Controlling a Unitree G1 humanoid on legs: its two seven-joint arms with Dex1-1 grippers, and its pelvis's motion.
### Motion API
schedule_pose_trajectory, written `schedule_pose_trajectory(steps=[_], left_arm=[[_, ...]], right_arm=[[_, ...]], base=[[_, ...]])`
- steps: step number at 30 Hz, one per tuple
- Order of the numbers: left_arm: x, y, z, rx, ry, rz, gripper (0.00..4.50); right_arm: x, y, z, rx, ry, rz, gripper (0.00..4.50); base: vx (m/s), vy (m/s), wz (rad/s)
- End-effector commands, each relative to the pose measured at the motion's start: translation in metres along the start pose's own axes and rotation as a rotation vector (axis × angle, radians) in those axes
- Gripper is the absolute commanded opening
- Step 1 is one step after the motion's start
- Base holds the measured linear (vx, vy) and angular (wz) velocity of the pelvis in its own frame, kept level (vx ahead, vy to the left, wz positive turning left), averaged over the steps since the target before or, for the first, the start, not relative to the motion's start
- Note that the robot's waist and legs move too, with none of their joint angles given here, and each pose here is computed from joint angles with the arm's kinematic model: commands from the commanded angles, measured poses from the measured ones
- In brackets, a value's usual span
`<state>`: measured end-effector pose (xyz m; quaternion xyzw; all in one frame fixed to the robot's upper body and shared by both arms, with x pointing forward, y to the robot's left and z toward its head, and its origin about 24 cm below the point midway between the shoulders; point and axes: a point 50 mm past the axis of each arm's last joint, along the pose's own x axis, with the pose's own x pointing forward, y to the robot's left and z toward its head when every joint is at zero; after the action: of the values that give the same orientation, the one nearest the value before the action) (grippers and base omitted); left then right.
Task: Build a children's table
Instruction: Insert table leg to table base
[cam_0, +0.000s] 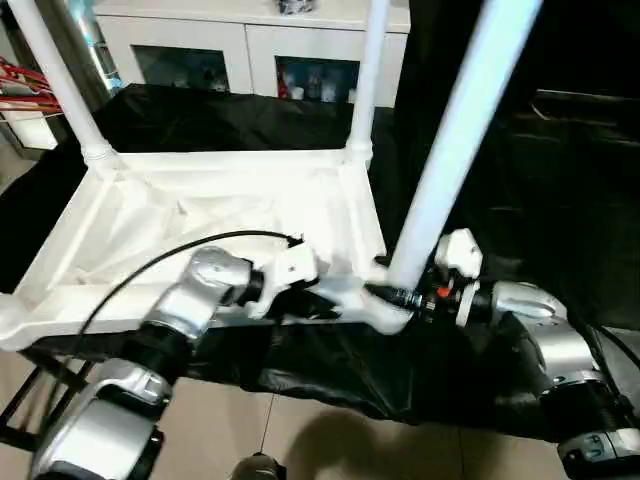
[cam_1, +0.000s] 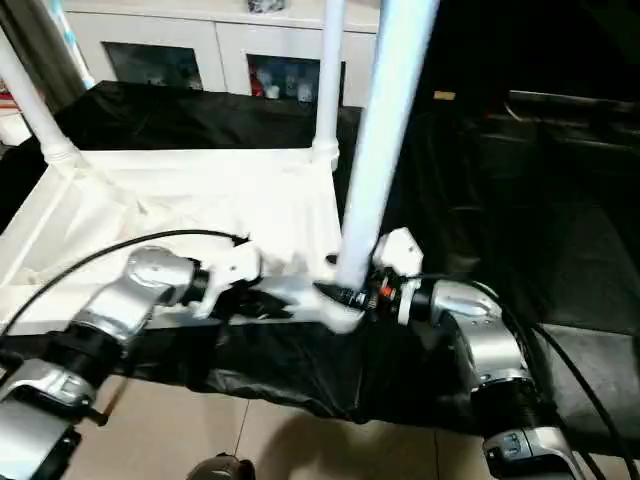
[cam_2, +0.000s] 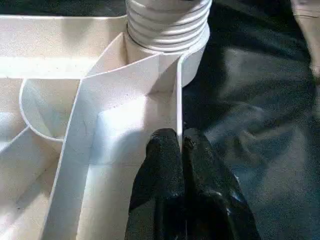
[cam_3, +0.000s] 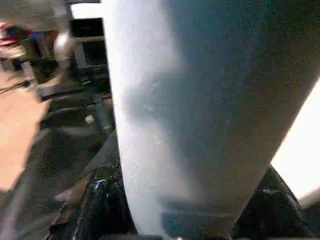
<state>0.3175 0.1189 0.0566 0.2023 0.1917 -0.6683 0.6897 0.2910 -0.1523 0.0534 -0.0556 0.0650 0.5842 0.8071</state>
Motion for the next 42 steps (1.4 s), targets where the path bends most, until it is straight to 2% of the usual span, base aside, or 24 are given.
schedule_pose_trajectory(steps=[1,15,21,22,23,26,32,36,42], left_arm=[[-0.008,0.009,0.017,0.082,0.001,-0.015,0.00],[-0.017,0.017,0.016,0.083,0.036,-0.015,0.00],[-0.011,0.032,0.023,0.012,-0.020,0.208,0.00],[-0.008,0.036,0.025,-0.005,-0.033,0.275,0.00],[-0.008,0.036,0.025,-0.006,-0.034,0.277,0.00],[0.007,0.042,0.035,-0.079,-0.074,0.512,0.00],[0.026,0.040,0.044,-0.154,-0.118,0.641,0.00],[0.036,0.035,0.047,-0.151,-0.122,0.640,0.00],[0.038,0.028,0.048,-0.122,-0.119,0.567,0.00]], right_arm=[[0.002,0.028,-0.048,0.145,0.185,0.135,1.94],[0.005,0.031,-0.048,0.132,0.169,0.162,1.94],[0.015,0.006,-0.047,0.193,0.088,-0.154,1.94],[0.018,-0.001,-0.046,0.205,0.063,-0.251,1.94],[0.018,-0.001,-0.046,0.205,0.062,-0.254,1.94],[0.029,-0.021,-0.051,0.284,0.040,-0.581,1.94],[0.042,-0.024,-0.054,0.327,0.050,-0.700,1.94],[0.054,-0.021,-0.053,0.330,0.046,-0.704,1.94],[0.063,-0.017,-0.053,0.336,0.058,-0.635,1.94]], base=[[0.000,0.000,0.00],[0.000,0.000,0.00],[0.000,0.000,0.00],[0.000,0.000,0.00],[0.000,0.000,0.00],[0.000,0.000,0.00],[0.000,0.000,0.00],[0.000,0.000,0.00],[0.000,0.000,0.00]])
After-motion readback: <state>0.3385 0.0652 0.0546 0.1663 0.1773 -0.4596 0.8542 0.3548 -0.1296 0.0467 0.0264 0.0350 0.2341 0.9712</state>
